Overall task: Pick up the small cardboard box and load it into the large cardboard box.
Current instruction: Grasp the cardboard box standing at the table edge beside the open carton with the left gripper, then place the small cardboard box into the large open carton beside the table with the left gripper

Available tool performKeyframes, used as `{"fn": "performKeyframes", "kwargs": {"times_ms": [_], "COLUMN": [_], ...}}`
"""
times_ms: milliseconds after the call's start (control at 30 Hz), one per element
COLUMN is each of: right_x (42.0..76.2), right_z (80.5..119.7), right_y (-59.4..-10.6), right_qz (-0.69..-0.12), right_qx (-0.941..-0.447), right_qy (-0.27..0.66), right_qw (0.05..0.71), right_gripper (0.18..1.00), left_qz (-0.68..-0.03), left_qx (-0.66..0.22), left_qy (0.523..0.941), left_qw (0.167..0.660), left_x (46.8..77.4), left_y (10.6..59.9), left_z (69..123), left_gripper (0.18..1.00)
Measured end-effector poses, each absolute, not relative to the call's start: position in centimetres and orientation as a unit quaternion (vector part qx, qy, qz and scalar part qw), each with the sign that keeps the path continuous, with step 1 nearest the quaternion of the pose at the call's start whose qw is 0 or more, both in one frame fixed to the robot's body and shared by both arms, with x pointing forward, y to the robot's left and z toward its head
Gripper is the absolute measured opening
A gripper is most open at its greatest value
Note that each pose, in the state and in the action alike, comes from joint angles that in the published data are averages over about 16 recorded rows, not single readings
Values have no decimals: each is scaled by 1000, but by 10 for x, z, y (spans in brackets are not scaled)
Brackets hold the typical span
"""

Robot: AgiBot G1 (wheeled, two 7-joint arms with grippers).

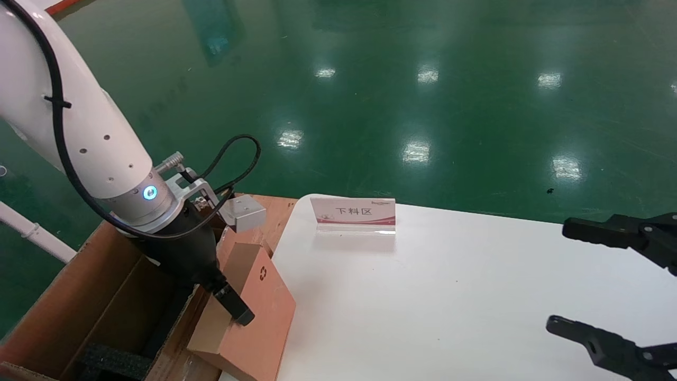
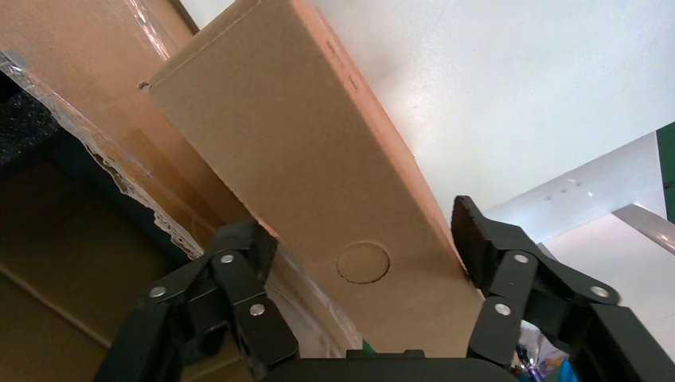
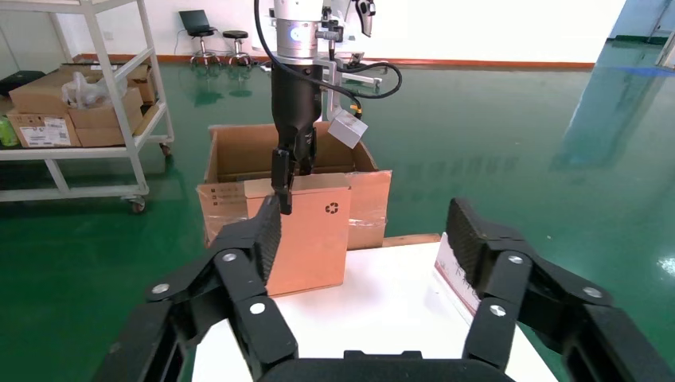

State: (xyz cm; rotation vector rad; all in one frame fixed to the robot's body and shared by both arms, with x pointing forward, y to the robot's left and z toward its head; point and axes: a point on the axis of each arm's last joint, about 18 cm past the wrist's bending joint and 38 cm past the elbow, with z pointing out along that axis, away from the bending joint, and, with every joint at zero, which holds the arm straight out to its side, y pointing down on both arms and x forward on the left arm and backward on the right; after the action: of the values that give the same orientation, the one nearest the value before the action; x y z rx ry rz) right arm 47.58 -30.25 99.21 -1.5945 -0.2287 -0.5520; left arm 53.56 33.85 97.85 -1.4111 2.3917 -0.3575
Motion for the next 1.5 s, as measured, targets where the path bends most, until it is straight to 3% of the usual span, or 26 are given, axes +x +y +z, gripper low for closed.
{"fn": "performKeyframes", "kwargs": {"times_ms": [633,1067,1300,1500], "right_x": [476,476,476,476], "right_z": [992,992,992,992], "right_y": [-303,-303,-303,-303], "right_qz": [-244,-244,-244,-244], "right_qx": [-704,-704,-704,-704], "right_qy": [-101,-101,-101,-101], "right_qw": [659,659,659,659], "right_gripper": [430,236,201,192], "left_qz": [-160,-225,-217,-175], "left_qx": [-483,-442,-441,-465], "left_qy": [840,817,793,779], "left_qw": [188,294,361,384], "left_x": [528,489,458,434], "left_y": [330,334,362,396], "left_z": [1012,1137,1188,1197], "left_gripper": [489,432,430,428]}}
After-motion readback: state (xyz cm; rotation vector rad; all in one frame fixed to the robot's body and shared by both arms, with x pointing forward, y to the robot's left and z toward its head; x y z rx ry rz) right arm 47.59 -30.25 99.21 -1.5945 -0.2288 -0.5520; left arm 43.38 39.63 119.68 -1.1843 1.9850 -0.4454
